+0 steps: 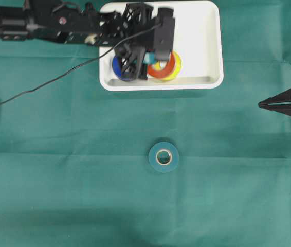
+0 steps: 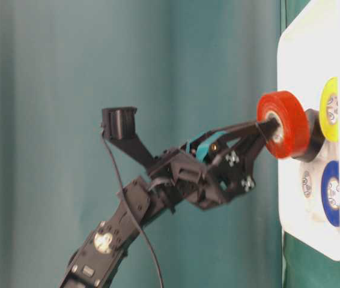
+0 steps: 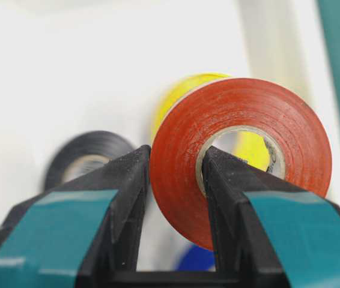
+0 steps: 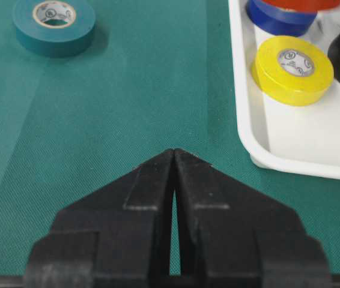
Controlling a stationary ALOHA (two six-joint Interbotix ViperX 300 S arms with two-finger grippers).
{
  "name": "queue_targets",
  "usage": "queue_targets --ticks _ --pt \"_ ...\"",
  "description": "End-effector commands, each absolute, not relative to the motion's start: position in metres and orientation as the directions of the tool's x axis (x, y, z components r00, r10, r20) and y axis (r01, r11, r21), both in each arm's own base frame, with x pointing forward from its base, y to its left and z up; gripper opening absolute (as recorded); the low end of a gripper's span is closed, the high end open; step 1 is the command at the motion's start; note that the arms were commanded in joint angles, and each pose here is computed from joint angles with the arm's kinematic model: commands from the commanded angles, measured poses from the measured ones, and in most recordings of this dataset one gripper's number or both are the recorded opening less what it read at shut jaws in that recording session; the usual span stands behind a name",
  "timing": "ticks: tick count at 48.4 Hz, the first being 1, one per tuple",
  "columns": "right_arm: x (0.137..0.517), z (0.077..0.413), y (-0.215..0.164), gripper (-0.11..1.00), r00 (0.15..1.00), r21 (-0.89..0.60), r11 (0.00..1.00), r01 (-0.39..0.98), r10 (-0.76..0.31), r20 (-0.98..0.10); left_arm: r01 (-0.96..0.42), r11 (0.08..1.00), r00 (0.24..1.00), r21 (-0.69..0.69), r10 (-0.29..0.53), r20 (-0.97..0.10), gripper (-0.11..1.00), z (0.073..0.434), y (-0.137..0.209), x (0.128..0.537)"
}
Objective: Put the tape into the white case with the left arm.
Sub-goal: 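Carry the red roll into the tray's upper-right corner and lower it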
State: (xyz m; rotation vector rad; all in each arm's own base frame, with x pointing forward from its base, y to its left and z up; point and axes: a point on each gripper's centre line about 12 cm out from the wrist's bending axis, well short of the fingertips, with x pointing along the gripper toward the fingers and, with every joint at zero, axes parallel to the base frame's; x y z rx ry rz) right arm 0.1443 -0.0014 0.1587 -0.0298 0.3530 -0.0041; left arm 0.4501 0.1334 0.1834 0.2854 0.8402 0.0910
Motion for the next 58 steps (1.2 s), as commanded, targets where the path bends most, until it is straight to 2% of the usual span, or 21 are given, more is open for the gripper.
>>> queue_targets --ticks 1,16,32,34,43,44,58 --pt "0.147 0.162 -0.001 -0.09 0.941 -0.030 1.000 -0.001 -0.009 -0.337 -0.023 0.951 0.708 0.307 0.232 -0.667 0.25 0.204 0.154 0.460" --pt "0.146 0.161 -0.001 -0.09 0.941 -0.030 1.000 -0.002 -0.009 -0.337 -0.082 0.946 0.715 0.313 0.275 -0.643 0.25 0.204 0.186 0.476" --pt "0.146 0.162 -0.001 -0.09 0.942 -0.031 1.000 -0.002 -0.009 -0.335 -0.069 0.947 0.712 0.314 0.267 -0.650 0.26 0.202 0.182 0.476" --pt "0.146 0.162 -0.001 -0.09 0.942 -0.030 1.000 -0.002 -0.009 -0.335 -0.064 0.948 0.710 0.311 0.263 -0.653 0.35 0.201 0.179 0.476" --pt "0.146 0.161 -0.002 -0.09 0.941 -0.031 1.000 -0.001 -0.010 -0.337 -0.056 0.950 0.708 0.309 0.256 -0.658 0.88 0.200 0.175 0.474" --pt "0.146 0.162 -0.001 -0.09 0.942 -0.031 1.000 -0.002 -0.009 -0.335 -0.058 0.949 0.708 0.309 0.257 -0.658 0.91 0.200 0.175 0.473" --pt "0.146 0.162 -0.001 -0.09 0.944 -0.030 1.000 -0.001 -0.008 -0.331 -0.058 0.952 0.704 0.302 0.254 -0.664 0.91 0.204 0.169 0.458"
